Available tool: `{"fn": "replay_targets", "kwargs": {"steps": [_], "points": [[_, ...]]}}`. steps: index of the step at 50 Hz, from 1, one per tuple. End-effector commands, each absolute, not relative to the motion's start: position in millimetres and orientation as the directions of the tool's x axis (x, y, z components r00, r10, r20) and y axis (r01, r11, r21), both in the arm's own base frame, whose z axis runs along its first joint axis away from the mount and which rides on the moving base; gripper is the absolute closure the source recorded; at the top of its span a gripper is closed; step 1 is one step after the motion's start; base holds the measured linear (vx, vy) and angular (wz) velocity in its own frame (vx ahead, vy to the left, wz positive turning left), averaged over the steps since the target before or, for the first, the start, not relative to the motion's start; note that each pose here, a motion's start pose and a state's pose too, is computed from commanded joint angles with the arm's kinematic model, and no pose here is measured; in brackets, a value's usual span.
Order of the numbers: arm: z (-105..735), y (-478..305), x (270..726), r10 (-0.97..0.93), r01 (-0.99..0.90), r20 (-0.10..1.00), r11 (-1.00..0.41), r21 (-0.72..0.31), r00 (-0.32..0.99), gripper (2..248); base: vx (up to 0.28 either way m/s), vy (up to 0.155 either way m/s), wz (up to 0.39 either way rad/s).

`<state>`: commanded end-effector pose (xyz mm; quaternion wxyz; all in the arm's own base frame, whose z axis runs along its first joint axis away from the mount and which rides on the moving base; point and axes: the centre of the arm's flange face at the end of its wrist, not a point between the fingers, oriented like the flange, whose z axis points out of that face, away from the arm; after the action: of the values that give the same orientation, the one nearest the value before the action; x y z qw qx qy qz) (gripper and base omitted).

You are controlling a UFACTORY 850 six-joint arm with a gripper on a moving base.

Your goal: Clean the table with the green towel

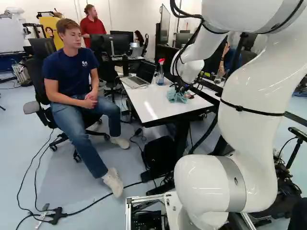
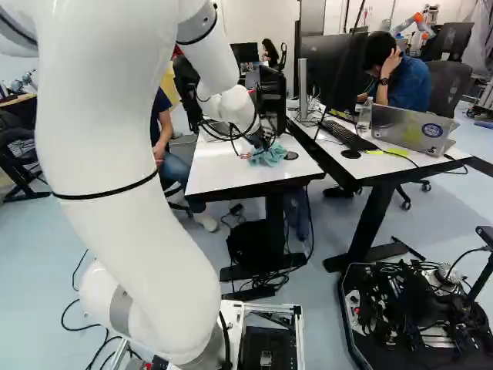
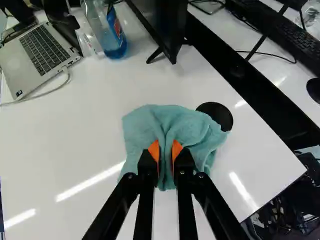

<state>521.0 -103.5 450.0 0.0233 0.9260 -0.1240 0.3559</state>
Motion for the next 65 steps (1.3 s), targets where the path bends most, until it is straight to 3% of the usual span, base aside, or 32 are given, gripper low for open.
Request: {"fn": "replay_targets", "kwargs": {"steps": [65], "points": [[428.0,-104.2,525.7,-0.221,-0.248,0.62,-0.968,-0.043,0.753,202,0.0,0.0,0.0]]}}
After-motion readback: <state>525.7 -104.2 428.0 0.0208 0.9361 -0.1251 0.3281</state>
